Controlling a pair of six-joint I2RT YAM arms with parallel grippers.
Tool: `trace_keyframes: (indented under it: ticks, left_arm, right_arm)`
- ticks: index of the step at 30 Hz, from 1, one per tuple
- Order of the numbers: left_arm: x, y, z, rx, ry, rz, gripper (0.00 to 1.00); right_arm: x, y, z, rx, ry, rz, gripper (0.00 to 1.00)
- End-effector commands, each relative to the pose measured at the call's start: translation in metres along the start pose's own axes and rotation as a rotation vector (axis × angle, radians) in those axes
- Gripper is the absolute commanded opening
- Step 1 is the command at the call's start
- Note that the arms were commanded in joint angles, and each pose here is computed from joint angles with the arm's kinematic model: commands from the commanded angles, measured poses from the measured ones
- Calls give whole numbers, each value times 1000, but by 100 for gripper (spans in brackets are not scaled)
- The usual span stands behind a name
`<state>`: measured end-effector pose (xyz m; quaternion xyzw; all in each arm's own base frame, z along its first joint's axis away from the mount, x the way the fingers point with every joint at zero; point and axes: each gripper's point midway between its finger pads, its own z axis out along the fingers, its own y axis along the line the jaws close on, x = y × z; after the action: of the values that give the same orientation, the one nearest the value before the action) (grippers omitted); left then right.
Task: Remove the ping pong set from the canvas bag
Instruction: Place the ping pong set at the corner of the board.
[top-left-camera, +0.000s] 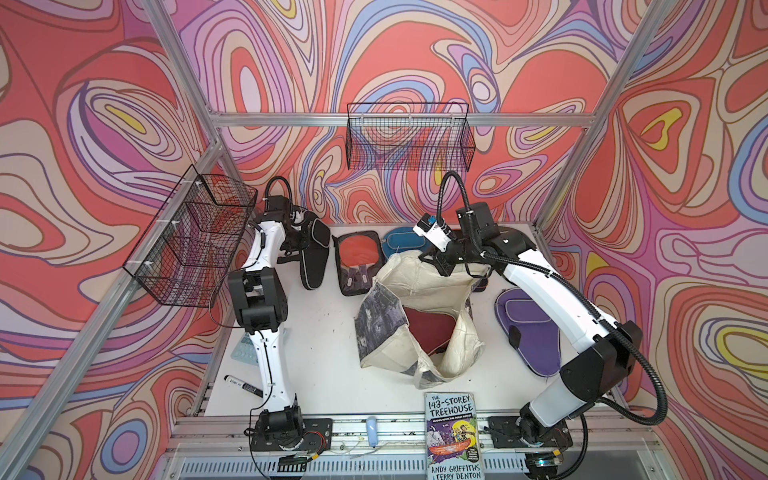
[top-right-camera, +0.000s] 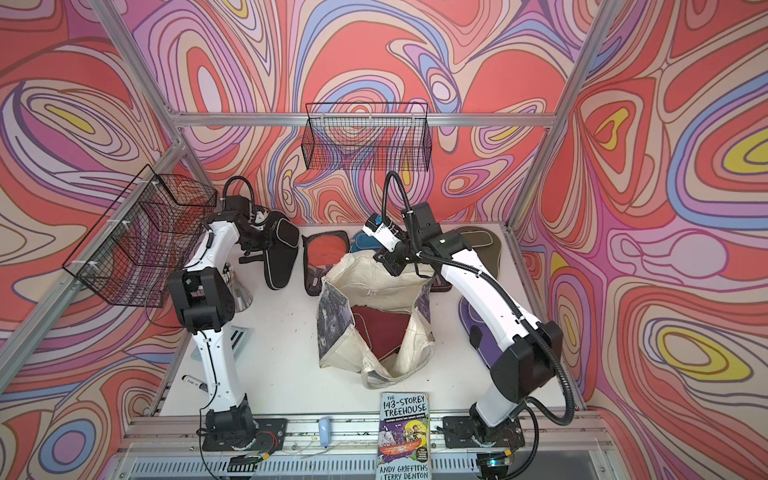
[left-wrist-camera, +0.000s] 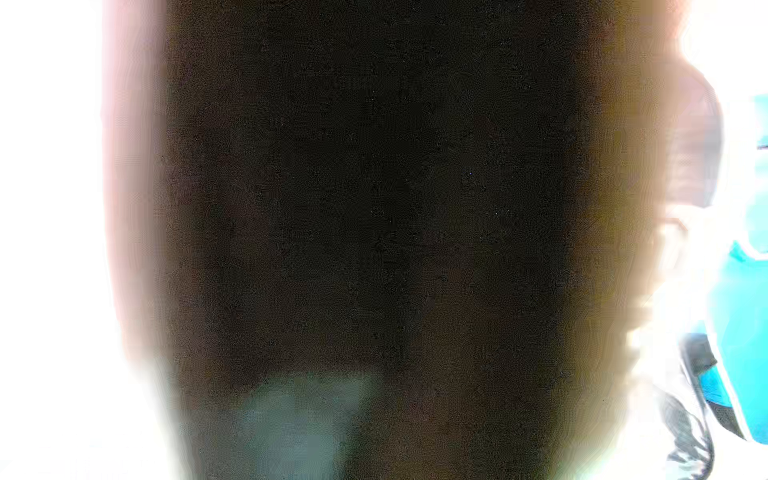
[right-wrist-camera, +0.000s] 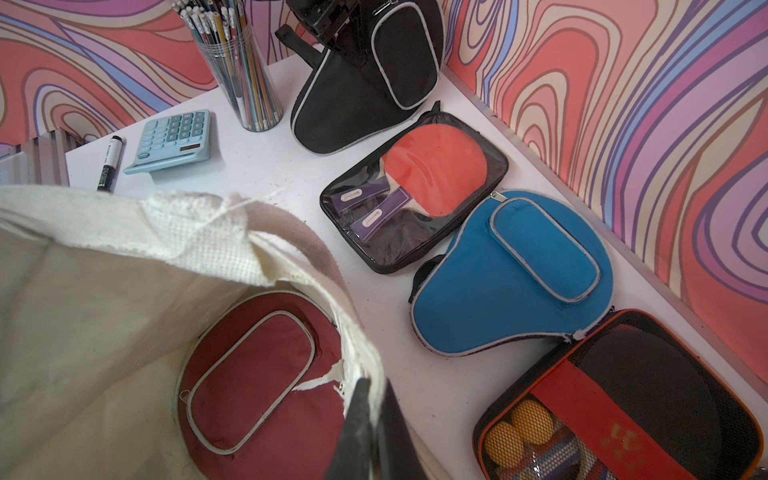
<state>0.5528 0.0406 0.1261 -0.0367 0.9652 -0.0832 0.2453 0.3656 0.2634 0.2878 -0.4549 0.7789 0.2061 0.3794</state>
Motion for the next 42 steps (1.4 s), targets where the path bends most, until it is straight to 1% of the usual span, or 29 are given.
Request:
trace_keyframes:
  ticks: [1,6,10,15,21,28,34,38,42]
  left_arm:
    - [5,16,5,-65,34,28,43]
    - [4,22,3,-100,42,41,51]
    - [4,27,5,-125,52,55,53]
    - [7,36,12,-172,72,84,59]
    - [10,45,16,-216,88,103,62]
    - [7,49,14,-239,76,112,73]
    - [7,51,16,-249,77,117,74]
    - [4,49,10,-259,69,126,75]
    - [-10,28,-14,-243,9,157,77]
  right_arm:
    - [2,1,-9,12,13,-11,0]
    - [3,0,-9,15,15,-9,0]
    - [3,1,-10,17,17,-6,0]
    - [5,0,-12,25,22,-5,0]
    - [4,0,-14,30,20,-5,0]
    - [4,1,-15,30,21,-4,0]
    - [5,1,-15,33,22,-4,0]
    - [4,1,-16,34,20,-7,0]
    - [3,1,-18,38,15,-10,0]
